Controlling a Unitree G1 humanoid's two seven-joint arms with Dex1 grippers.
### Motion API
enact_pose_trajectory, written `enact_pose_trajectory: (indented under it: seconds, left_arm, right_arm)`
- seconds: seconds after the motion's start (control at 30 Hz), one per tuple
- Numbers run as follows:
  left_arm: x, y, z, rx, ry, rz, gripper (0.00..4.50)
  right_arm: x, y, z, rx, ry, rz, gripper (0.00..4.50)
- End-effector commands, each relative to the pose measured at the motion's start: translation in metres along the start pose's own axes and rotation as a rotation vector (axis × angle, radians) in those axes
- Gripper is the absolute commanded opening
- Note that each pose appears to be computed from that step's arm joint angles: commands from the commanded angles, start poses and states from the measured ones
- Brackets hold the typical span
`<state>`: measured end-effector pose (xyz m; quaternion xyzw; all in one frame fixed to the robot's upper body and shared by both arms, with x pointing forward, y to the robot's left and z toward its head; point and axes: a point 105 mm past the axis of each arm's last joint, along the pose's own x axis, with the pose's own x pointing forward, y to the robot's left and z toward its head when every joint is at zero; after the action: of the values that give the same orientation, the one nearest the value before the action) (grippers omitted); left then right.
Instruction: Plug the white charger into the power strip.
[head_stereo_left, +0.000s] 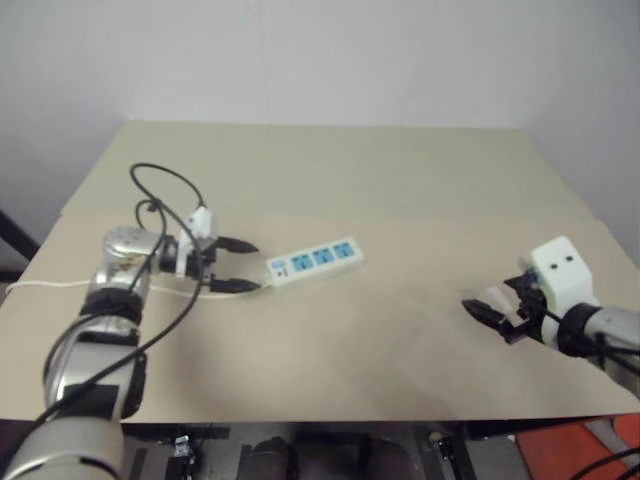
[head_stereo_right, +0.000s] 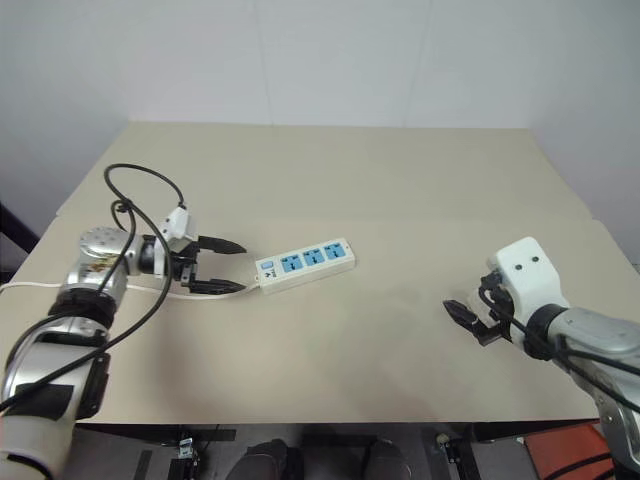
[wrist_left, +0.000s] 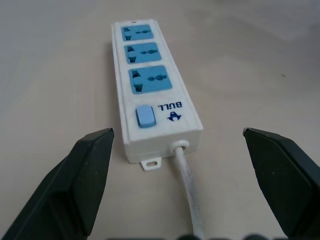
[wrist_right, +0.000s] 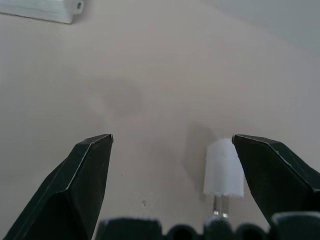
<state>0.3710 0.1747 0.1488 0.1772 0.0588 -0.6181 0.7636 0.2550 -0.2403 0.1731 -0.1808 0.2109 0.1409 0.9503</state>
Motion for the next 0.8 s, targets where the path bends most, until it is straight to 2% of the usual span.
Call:
enact_pose_trajectory:
  seconds: [0.03, 0.57, 0.8]
  left_arm:
    - [0.002, 0.008, 0.008, 0.021, -0.083, 0.061, 4.49]
    - [0.040, 0.000, -0.016, -0.039, -0.200, 0.166, 4.49]
    - [0.051, 0.001, -0.021, -0.053, -0.191, 0.205, 4.49]
  right_arm:
    - [-0.015, -0.007, 0.005, -0.025, -0.035, -0.080, 4.50]
    - [-0.027, -0.020, 0.004, -0.052, -0.023, -0.121, 4.50]
    - [-0.028, -0.018, 0.005, -0.066, -0.036, -0.118, 4.50]
